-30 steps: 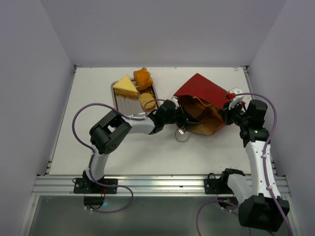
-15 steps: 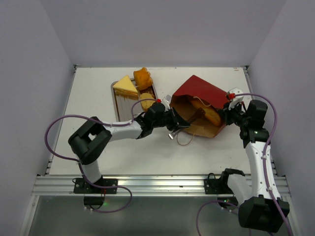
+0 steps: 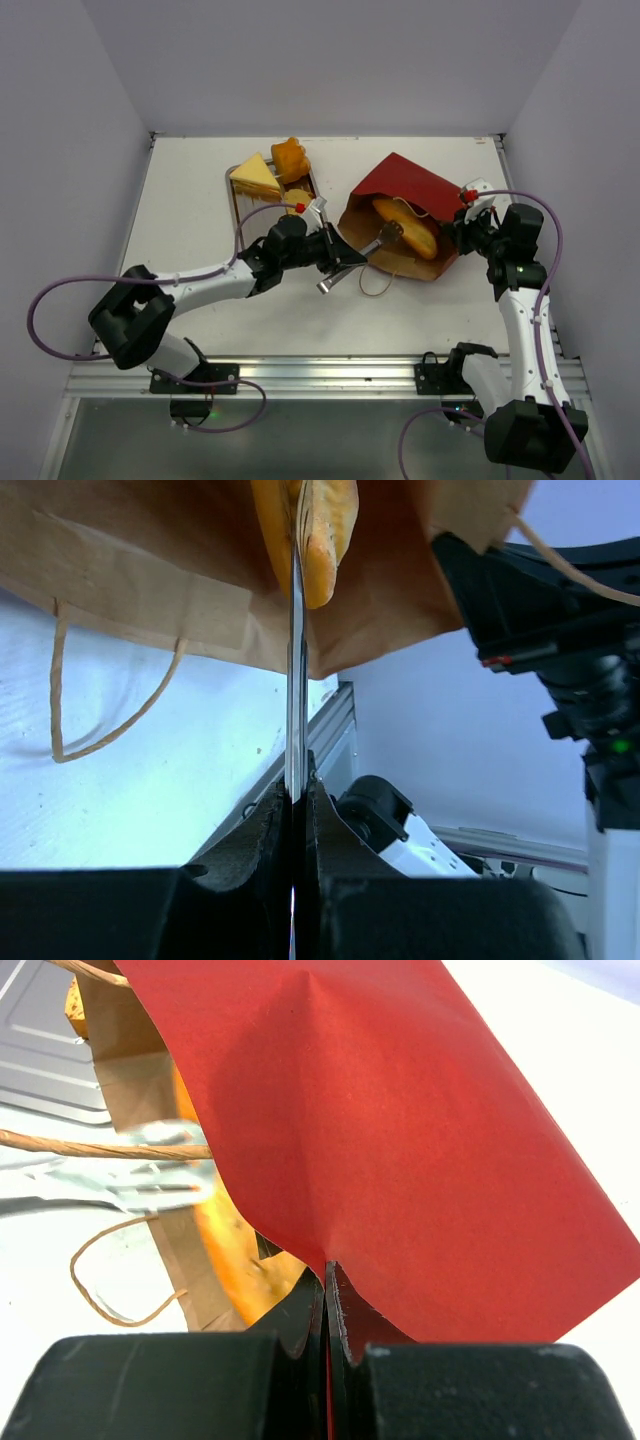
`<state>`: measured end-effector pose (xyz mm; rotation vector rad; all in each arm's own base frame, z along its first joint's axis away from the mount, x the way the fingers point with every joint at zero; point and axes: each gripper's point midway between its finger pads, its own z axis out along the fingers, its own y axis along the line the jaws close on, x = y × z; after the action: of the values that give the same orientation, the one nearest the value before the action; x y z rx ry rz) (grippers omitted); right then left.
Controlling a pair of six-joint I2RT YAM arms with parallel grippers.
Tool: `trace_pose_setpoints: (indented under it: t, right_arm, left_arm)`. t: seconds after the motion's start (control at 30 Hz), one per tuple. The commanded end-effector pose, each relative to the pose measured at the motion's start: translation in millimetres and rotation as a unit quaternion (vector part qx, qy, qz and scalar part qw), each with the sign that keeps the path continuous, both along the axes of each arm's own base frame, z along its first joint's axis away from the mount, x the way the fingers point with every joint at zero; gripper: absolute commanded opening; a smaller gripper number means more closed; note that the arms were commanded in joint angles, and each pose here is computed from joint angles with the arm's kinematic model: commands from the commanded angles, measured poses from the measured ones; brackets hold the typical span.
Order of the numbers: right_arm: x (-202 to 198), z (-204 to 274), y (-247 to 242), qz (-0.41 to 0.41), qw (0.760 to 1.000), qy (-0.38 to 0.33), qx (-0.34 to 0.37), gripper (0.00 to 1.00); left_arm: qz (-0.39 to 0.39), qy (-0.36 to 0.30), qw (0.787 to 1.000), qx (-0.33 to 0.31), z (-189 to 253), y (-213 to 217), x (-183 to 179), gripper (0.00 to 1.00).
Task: Take the fake bread out of the paper bag
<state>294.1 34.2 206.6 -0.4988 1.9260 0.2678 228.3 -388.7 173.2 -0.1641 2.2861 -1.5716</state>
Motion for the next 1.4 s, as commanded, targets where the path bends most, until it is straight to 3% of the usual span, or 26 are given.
trace_pose_setpoints:
  t: [0.0, 0.3, 0.53, 0.67, 0.83, 1.1, 1.37]
  right_arm:
    - [3.2, 10.0, 0.8, 0.002, 1.0, -0.023, 0.006, 0.0]
    - [3.3, 10.2, 0.8, 0.001, 1.0, -0.024, 0.006, 0.0]
    - [3.6, 11.5, -0.1, -0.001, 1.0, -0.027, 0.005, 0.0]
    - [3.7, 11.1, -0.1, -0.002, 1.0, -0.026, 0.006, 0.0]
    - [3.8, 11.8, -0.3, -0.002, 1.0, -0.027, 0.005, 0.0]
    - [3.7, 13.2, -0.9, -0.003, 1.0, -0.031, 0.003, 0.0]
    - [3.3, 13.0, -0.1, -0.001, 1.0, -0.03, 0.004, 0.0]
  left_arm:
    - [0.006, -0.047, 0.999, -0.022, 29.6, 18.0, -1.1, 0.0]
    - [-0.014, -0.052, 0.999, -0.011, 31.8, 43.2, -19.7, 0.0]
    - [-0.077, -0.064, 0.995, 0.002, 41.5, 68.2, -55.7, 0.0]
    - [-0.101, -0.062, 0.992, 0.032, 37.9, 96.6, -74.6, 0.0]
    - [-0.075, -0.061, 0.993, 0.071, 42.1, 144.6, -79.5, 0.0]
    - [-0.025, -0.084, 0.988, 0.124, 46.6, 184.9, -56.3, 0.0]
    - [0.106, -0.08, 0.988, 0.08, 40.9, 208.6, 2.9, 0.0]
